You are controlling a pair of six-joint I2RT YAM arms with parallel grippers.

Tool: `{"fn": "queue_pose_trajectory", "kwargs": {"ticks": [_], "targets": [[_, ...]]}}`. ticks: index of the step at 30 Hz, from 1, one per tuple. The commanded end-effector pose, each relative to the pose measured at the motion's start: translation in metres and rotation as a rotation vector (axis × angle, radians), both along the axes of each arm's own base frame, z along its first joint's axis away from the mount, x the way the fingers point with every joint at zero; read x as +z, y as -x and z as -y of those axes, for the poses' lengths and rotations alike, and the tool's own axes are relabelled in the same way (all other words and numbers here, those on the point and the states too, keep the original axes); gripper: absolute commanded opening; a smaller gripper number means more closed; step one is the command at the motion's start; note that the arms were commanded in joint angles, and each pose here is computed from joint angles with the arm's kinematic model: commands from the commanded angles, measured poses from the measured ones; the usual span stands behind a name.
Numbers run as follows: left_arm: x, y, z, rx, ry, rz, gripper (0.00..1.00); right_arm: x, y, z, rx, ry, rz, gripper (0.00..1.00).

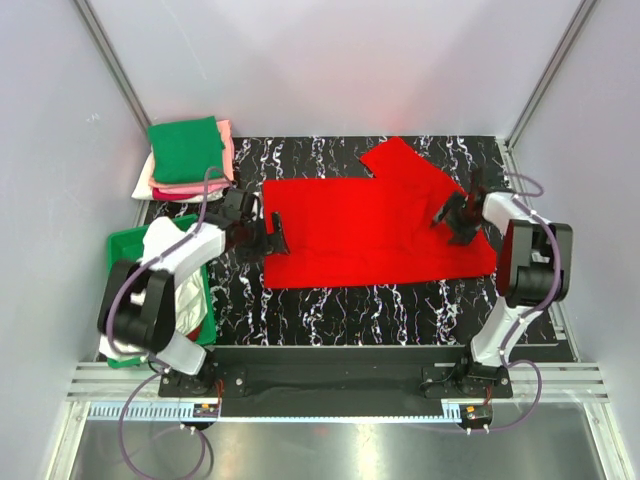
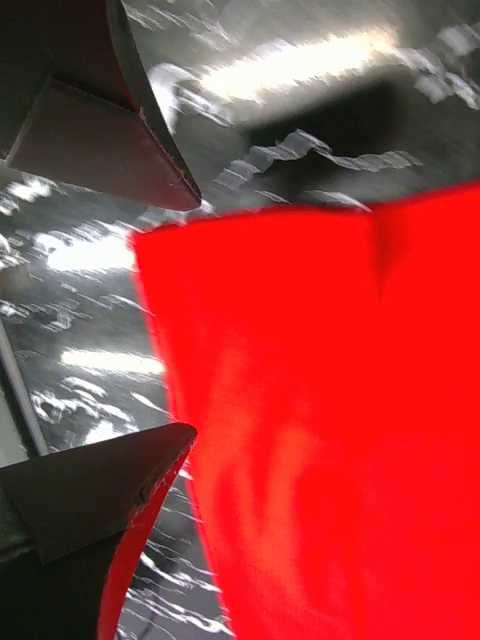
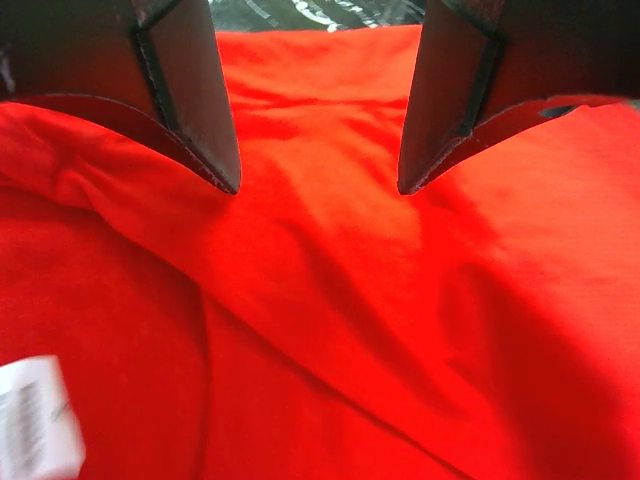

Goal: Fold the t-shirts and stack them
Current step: Fold the tshirt

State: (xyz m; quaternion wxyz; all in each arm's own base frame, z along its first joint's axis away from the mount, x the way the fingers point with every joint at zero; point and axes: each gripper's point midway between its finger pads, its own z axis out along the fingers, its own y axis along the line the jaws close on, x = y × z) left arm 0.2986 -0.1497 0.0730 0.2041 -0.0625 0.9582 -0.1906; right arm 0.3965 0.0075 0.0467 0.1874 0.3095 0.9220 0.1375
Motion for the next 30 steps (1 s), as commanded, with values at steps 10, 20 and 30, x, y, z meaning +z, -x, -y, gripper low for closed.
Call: {"fn": "queue_pose_trajectory", "kwargs": {"ticks": [10,20,30], "targets": [[-0.063,-0.017,0.015,0.084,0.001,-0.213,0.91,-0.060,0.065,0.048,-0.184,0.123,-0.222,0.59],[-0.036,0.007,0.002,0.102,-0.013,-0.155,0.91,-0.012,0.064,0.055,-0.201,0.151,-0.140,0.72],[0.018,-0.007,0.011,0.051,0.019,-0.011,0.91,0.064,0.006,0.008,-0.047,0.050,0.071,0.65]]}}
